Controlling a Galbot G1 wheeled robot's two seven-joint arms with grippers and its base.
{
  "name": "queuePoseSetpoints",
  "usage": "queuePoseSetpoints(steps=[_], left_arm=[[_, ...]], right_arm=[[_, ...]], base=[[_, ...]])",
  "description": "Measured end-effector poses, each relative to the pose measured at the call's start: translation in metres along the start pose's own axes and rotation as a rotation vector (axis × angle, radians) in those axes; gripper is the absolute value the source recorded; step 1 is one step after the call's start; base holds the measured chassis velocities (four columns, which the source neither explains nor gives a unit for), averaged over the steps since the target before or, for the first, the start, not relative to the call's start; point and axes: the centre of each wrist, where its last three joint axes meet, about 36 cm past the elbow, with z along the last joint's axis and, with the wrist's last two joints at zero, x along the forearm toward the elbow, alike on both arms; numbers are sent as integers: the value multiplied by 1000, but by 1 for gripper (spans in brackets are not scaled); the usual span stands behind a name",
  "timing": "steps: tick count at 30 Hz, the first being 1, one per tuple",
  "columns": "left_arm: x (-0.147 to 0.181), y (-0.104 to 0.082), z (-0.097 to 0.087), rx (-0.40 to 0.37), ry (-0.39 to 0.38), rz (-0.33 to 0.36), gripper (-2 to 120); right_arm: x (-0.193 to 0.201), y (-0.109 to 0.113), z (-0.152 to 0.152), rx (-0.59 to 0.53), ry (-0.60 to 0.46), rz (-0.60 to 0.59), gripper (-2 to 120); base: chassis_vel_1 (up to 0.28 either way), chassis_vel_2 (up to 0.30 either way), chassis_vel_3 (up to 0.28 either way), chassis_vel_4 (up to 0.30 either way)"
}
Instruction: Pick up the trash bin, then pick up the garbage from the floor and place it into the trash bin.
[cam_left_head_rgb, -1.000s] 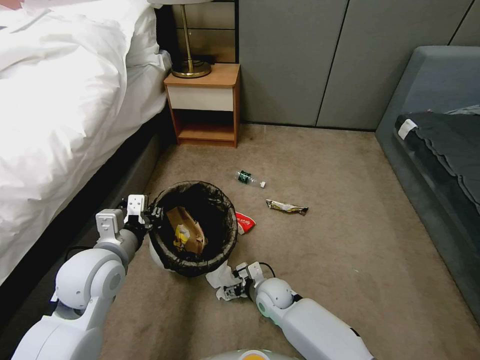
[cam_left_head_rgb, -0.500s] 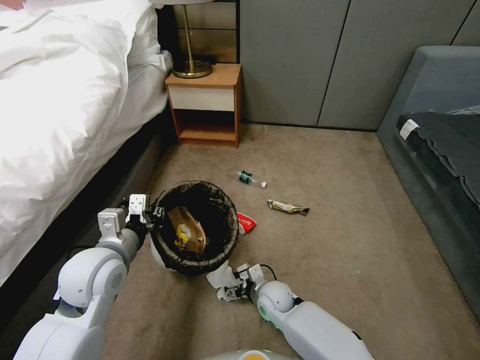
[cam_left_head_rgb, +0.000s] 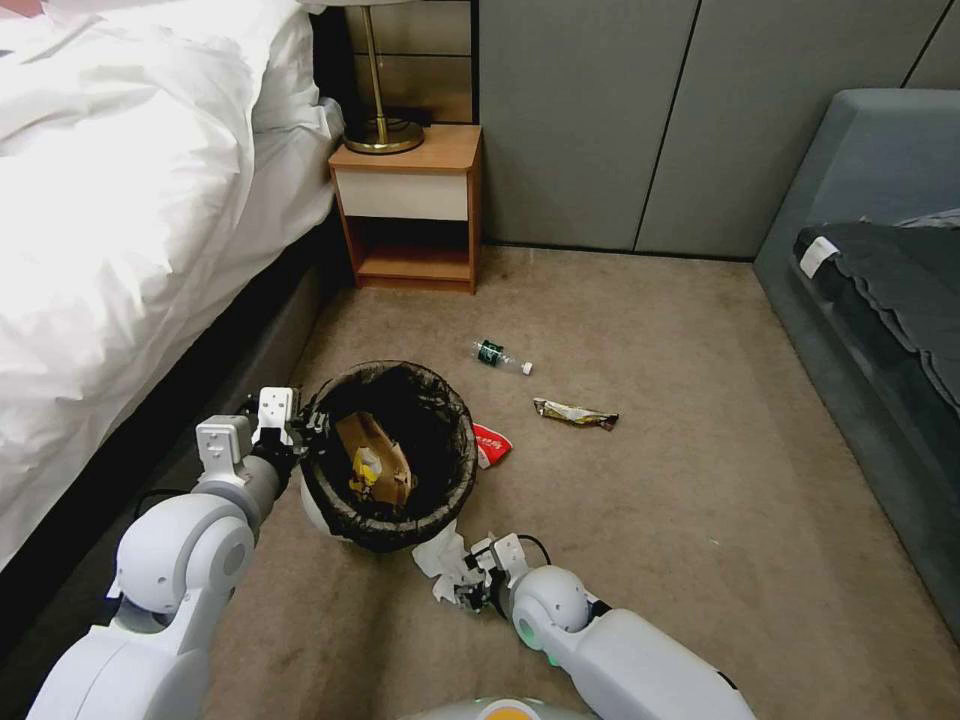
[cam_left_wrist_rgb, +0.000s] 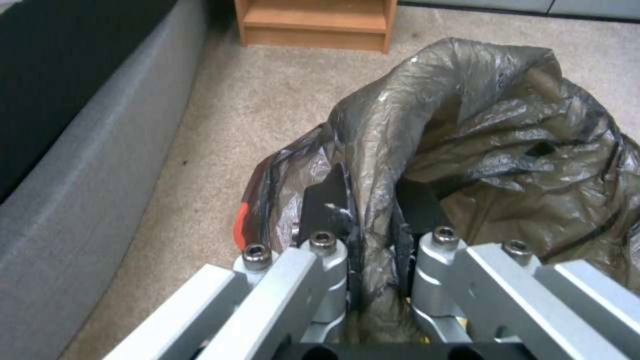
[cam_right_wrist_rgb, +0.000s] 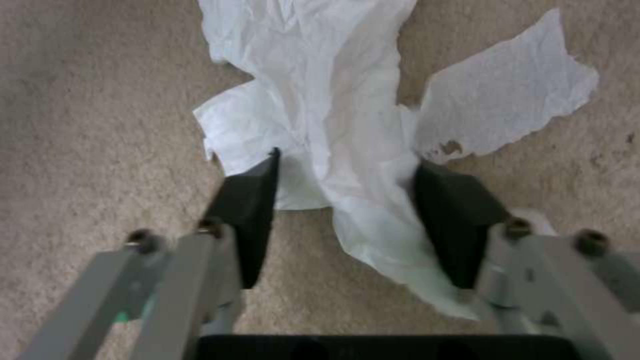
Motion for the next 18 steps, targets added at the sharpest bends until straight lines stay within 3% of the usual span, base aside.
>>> queuePoseSetpoints(steps=[12, 18], left_arm=[[-1, 0, 1, -1, 2, -1, 6], [-1, -1, 2, -1, 5, -2, 6]], right_arm=[[-1, -6, -4, -2, -13, 9, 1], [0, -8, -4, -4, -17, 11, 0]], base=[[0, 0, 0, 0], [0, 0, 0, 0]])
